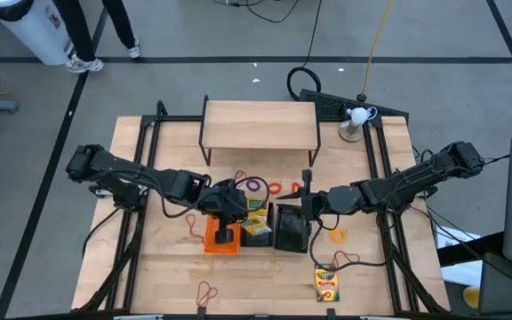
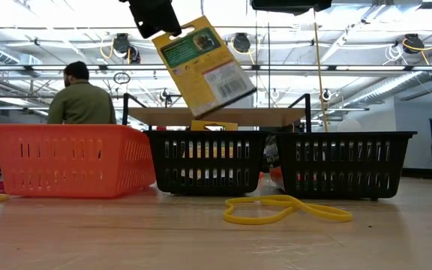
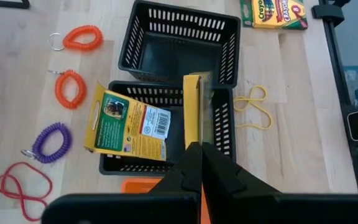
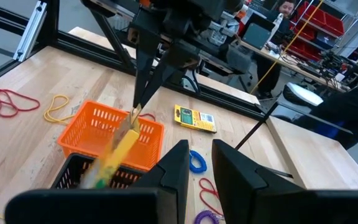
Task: Pick & Place Office Desk Supplies
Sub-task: Put the crayon box into the left black bin
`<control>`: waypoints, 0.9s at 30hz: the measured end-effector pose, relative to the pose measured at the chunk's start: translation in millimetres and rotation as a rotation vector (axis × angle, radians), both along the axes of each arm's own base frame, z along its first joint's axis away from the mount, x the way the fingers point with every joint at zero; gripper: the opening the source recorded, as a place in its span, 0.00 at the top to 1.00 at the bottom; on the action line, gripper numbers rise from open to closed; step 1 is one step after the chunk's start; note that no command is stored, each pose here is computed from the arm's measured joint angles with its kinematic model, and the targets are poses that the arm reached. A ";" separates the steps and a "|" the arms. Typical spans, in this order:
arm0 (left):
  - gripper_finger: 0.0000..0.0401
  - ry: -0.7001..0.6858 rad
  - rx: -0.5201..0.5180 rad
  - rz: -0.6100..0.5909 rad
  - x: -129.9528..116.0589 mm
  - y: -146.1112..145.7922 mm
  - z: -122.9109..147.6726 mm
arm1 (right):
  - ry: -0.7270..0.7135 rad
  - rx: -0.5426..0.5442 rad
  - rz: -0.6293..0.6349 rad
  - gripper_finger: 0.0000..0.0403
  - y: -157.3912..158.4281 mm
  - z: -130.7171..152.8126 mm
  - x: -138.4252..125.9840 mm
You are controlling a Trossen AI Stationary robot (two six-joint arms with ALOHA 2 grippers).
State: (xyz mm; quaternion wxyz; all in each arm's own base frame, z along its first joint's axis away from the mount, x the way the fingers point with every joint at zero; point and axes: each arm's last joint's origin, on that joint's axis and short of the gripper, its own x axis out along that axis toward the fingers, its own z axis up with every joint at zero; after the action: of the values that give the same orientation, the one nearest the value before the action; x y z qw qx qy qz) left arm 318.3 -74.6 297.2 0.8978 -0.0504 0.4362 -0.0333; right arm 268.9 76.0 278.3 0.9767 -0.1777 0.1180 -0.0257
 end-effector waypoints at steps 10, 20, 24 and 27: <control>1.00 0.051 -0.031 -0.026 8.0 -3.4 -13.9 | 0.000 0.000 0.000 0.85 0.0 0.0 0.0; 0.97 0.109 -0.022 -0.039 17.1 -5.9 -32.0 | 0.000 0.003 0.000 0.85 0.1 0.0 0.0; 0.93 0.107 -0.026 -0.034 17.8 -3.5 -31.8 | 0.000 0.002 0.000 0.85 0.0 0.0 0.0; 0.90 0.108 -0.030 -0.029 18.4 -0.5 -31.7 | 0.000 0.002 0.000 0.85 0.0 0.0 0.0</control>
State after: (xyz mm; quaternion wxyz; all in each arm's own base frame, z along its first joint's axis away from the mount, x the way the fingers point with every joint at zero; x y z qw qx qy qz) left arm 336.8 -75.1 265.6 0.8716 -0.0594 0.4840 -0.0500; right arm 268.9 76.0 278.3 0.9768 -0.1767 0.1178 -0.0257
